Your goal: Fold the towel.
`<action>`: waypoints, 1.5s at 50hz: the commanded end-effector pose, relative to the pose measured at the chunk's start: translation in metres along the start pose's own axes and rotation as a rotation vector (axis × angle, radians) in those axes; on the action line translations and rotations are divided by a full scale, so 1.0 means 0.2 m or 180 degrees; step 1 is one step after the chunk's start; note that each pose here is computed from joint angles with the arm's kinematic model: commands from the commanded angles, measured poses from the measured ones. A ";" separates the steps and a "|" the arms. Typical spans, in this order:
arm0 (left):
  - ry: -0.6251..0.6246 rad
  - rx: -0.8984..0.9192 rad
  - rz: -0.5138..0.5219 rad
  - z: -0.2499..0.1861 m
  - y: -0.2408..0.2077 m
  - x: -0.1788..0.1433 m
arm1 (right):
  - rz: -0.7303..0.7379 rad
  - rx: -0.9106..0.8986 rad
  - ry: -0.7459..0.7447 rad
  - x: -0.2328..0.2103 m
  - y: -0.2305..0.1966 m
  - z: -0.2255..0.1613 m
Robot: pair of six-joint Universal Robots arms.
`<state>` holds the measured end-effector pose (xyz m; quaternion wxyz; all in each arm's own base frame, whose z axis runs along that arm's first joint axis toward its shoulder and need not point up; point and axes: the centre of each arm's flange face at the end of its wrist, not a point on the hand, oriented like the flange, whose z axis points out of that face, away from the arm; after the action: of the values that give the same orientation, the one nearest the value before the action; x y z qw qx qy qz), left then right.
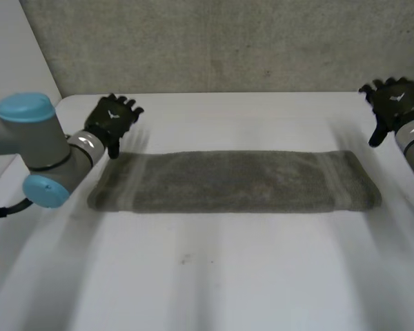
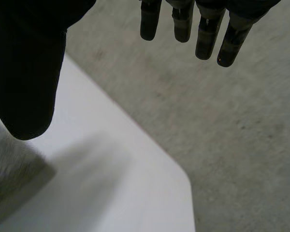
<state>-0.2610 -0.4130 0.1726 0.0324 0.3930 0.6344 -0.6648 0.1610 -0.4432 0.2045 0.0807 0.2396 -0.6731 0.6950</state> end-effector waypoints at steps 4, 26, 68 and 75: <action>-0.0021 -0.0020 -0.0847 -0.31 -0.17 -0.05 | 0.0299 -0.0030 -0.0048 0.05 -0.21 -0.27; -0.0349 0.0044 -0.1417 -0.69 -0.12 0.12 | 0.0449 -0.0725 -0.0632 -0.12 0.18 -0.54; -0.0368 0.0003 -0.1483 -0.73 -0.08 0.16 | -0.0476 -0.0858 0.0358 0.35 0.58 -0.33; -0.0373 0.0000 -0.1478 -0.73 -0.08 0.16 | -0.0797 -0.0906 0.0558 0.54 0.56 -0.31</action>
<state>-0.2218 -0.2691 0.1840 -0.0854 0.1976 0.7046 -0.6761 0.0330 -0.4037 0.1353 0.2053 0.2387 -0.7329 0.6031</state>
